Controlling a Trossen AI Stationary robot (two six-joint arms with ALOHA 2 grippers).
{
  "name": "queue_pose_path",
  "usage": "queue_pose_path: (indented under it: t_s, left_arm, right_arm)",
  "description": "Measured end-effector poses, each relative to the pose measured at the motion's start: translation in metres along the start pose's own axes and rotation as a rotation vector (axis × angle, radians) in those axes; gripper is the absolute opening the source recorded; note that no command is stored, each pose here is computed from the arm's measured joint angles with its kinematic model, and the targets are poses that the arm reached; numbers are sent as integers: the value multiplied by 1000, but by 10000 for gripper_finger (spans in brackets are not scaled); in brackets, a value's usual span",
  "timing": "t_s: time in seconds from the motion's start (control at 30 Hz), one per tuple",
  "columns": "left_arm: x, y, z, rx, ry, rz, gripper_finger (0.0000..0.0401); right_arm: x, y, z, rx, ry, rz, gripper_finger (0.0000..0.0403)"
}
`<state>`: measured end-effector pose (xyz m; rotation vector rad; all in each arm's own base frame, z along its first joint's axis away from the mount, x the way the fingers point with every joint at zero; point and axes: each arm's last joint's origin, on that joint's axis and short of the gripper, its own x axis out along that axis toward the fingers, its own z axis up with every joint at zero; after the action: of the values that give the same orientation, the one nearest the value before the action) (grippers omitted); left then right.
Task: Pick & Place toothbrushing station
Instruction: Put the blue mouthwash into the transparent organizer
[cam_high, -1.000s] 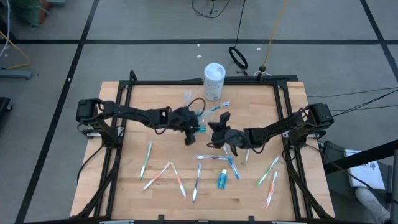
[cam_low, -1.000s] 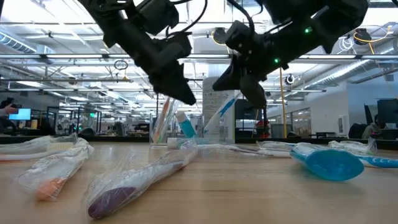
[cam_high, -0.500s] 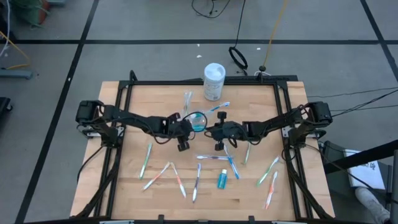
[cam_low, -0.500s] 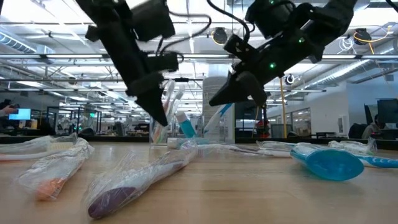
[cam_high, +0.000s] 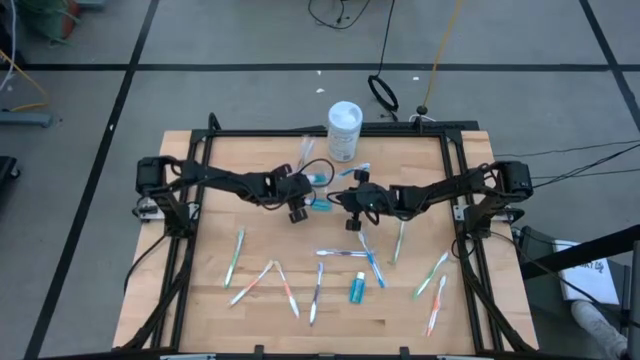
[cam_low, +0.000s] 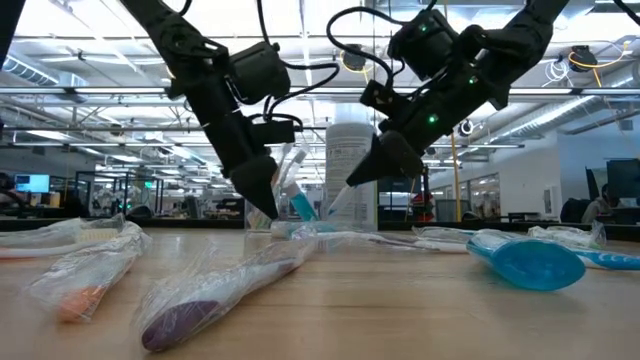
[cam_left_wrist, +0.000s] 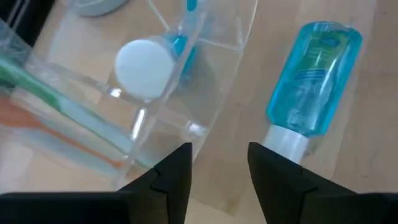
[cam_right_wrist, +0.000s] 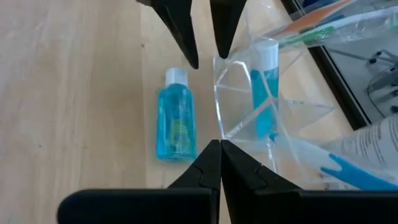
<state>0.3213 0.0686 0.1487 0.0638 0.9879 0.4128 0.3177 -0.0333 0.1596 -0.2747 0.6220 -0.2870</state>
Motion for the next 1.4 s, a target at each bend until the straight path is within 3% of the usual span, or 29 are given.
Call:
queue_pose_path:
  t_s: [0.2, 0.33, 0.43, 0.67, 0.83, 1.03, 1.2, 1.4]
  left_arm:
    - [-1, -9, 2, 159, -33, -185, 163]
    - [0, -15, 3, 198, -63, -235, 163]
    - [3, -17, 5, 148, -78, -241, 163]
    - [-3, -20, 11, -118, -105, -258, 163]
    - [-3, -33, 15, -196, -149, -278, 163]
    - [12, -54, 6, -208, -116, -178, 163]
    - [24, -61, -4, -200, -89, -7, 163]
    - [23, -60, -11, -246, -26, -3, 142]
  right_arm:
    - [0, 0, -1, -1, 6, 3, 0]
    - [0, 0, -1, -1, 7, 3, 0]
    - [0, 1, -1, -3, 10, 6, 0]
    - [0, 1, -1, -5, 12, 7, 0]
    - [0, 1, -1, -5, 11, 6, 0]
    - [0, 1, -1, -5, 11, 7, 0]
    - [0, 1, -2, -6, 14, 8, 0]
    - [0, 1, -2, -7, 16, 8, 0]
